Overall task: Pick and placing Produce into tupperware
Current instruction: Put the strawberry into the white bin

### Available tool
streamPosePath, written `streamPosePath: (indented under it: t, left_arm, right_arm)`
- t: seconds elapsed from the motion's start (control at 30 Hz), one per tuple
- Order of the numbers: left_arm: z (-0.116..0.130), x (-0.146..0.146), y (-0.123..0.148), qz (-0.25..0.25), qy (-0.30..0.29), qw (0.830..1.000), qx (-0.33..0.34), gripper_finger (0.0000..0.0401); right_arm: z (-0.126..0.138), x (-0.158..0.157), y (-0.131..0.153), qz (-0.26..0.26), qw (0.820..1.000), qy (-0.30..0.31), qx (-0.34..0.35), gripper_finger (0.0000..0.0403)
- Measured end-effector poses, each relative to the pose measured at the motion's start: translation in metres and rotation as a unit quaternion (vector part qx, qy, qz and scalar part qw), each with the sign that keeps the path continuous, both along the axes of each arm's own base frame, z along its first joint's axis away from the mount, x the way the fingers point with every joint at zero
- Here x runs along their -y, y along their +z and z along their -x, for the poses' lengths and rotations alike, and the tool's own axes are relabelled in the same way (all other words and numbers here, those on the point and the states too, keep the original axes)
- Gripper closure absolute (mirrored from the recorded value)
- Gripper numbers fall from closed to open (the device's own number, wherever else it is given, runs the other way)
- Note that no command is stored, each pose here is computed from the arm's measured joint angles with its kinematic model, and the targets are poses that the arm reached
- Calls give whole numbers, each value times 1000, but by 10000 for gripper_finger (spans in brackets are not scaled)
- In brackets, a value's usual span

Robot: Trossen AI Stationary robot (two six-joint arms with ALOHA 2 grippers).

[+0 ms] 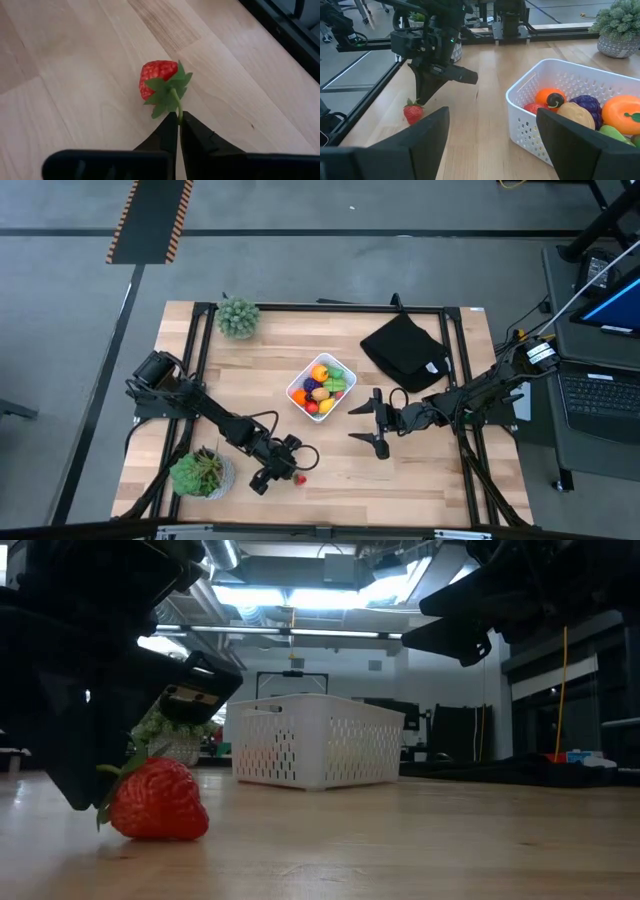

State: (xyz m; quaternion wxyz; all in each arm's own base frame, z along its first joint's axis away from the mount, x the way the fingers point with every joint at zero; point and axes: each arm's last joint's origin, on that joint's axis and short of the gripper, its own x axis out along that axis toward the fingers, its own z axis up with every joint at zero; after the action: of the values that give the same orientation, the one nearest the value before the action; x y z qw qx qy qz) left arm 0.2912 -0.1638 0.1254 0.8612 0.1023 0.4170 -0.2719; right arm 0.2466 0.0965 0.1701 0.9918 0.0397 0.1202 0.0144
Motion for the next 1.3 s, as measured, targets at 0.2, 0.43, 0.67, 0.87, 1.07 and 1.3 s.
streamPosePath:
  t: [0.2, 0.43, 0.67, 0.87, 1.07, 1.3]
  left_arm:
    - [0, 0, 0, -1, -1, 1000, 1, 397]
    - [0, -1, 1, -2, 1, 1000, 2, 399]
    - [0, -10, 17, 2, 12, 1000, 12, 400]
    - [5, -21, 39, 7, 23, 1000, 17, 400]
    - [16, -41, 61, -12, 29, 999, 4, 401]
    - [38, -73, 96, -36, 65, 997, 9, 401]
  right_arm:
    - [0, 0, 0, 0, 1000, 0, 0, 103]
    - [0, 0, 0, 0, 1000, 0, 0, 103]
    - [0, 0, 0, 0, 1000, 0, -1, 103]
    - [0, 0, 0, 1, 1000, 0, -1, 103]
    - [0, 0, 0, 2, 1000, 0, -2, 103]
    - [0, 0, -1, 3, 1000, 0, -3, 103]
